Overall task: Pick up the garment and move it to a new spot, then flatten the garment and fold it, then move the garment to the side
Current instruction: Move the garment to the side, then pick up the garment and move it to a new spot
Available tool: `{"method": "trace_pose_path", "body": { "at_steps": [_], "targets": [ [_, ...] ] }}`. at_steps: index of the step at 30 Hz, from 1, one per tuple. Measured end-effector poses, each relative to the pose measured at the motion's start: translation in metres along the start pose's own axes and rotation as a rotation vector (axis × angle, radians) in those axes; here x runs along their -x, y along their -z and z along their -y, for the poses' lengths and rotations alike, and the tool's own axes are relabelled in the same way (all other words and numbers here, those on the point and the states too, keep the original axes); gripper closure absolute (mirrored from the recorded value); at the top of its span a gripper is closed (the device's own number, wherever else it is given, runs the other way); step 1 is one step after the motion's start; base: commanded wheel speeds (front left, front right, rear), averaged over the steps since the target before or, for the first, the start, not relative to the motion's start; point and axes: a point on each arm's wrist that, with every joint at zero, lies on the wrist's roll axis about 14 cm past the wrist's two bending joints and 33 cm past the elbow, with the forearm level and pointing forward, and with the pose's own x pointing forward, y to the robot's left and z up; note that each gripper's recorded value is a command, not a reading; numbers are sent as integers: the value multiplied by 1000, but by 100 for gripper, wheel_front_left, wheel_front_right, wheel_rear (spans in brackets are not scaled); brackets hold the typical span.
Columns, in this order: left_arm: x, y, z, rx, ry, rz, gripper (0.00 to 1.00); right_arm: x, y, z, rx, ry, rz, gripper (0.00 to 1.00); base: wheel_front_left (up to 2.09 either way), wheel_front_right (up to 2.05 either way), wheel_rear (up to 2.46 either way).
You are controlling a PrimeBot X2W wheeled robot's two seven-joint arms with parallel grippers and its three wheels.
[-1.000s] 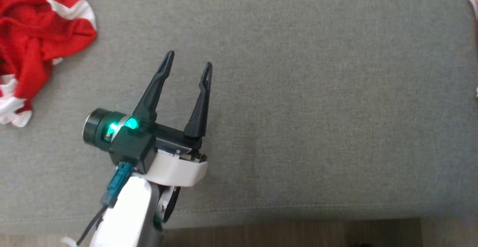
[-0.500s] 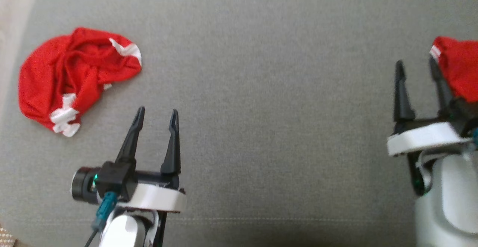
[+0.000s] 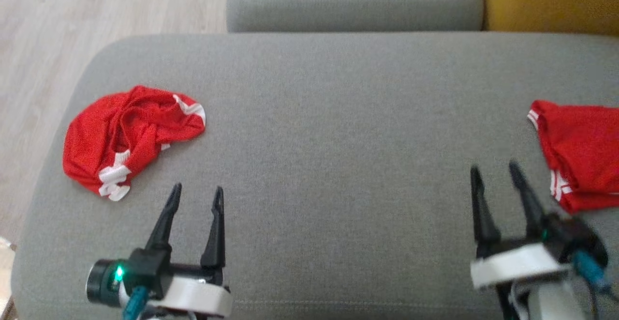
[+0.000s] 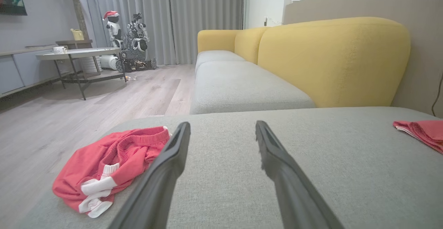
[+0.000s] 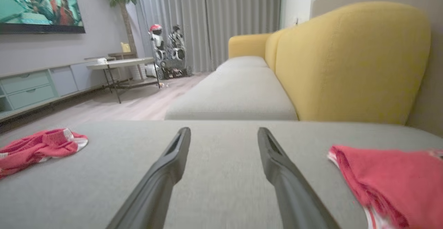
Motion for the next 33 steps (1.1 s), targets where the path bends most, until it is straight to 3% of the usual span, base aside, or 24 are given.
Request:
{"method": "trace_pose_path", "body": {
  "at_steps": [5,26,33],
  "targets": [
    [11,-2,3,-13,11,6,0,26,21,-8,-46,2,-61,0,0,0,0],
    [29,-1,1,-30,7,4,0,40,22,-22,-70,-25,-66,0,0,0,0],
    [36,-7,-8,-32,-32,20,0,40,26,-40,-75,-81,-81,0,0,0,0]
  ]
}}
